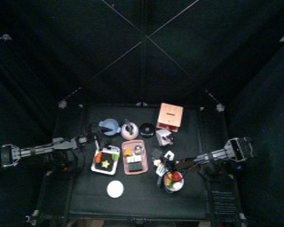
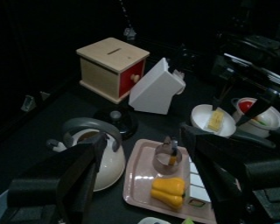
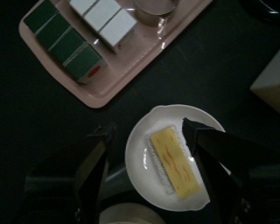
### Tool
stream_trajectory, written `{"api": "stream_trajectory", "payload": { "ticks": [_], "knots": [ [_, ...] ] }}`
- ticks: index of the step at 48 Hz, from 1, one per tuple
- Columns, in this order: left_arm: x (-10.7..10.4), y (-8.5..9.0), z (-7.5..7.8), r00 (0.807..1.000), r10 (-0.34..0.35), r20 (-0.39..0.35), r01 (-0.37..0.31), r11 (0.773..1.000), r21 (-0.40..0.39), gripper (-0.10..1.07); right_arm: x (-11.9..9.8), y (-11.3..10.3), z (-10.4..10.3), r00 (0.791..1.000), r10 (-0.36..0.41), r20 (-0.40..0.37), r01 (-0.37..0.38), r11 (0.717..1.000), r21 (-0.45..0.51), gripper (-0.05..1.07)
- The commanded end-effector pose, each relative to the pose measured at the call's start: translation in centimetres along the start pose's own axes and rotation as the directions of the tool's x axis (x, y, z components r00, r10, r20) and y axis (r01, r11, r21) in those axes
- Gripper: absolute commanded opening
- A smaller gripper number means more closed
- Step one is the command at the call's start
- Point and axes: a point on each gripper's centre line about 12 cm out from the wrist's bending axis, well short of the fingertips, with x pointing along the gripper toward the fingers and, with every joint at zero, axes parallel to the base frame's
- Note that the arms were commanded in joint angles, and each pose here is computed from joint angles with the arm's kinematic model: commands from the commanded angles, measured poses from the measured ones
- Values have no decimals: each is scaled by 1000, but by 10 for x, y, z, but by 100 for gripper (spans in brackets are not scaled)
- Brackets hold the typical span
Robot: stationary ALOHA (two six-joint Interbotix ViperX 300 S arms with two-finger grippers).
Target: Grab pan
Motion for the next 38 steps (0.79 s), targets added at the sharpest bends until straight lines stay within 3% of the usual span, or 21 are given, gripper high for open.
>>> {"api": "stream_trajectory", "payload": {
  "ticks": [1,14,25,31,38],
  "knots": [
    [1,0,6,1000,1,20,-1,1000,-2,100,-17,-4,-1,999,14,40,-16,998,54,93],
    [1,0,6,1000,2,19,-2,1000,-2,100,-24,-30,-33,996,-92,19,86,972,217,93],
    [1,0,5,1000,2,19,-2,1000,-2,100,-17,-47,-59,989,-144,-34,147,925,352,93],
    [1,0,5,1000,2,17,-2,1000,-2,100,-10,-54,-67,984,-171,-45,175,904,390,93],
    [1,0,6,1000,1,20,-1,1000,-2,100,-2,-52,-72,984,-169,-56,177,903,393,93]
  ]
}}
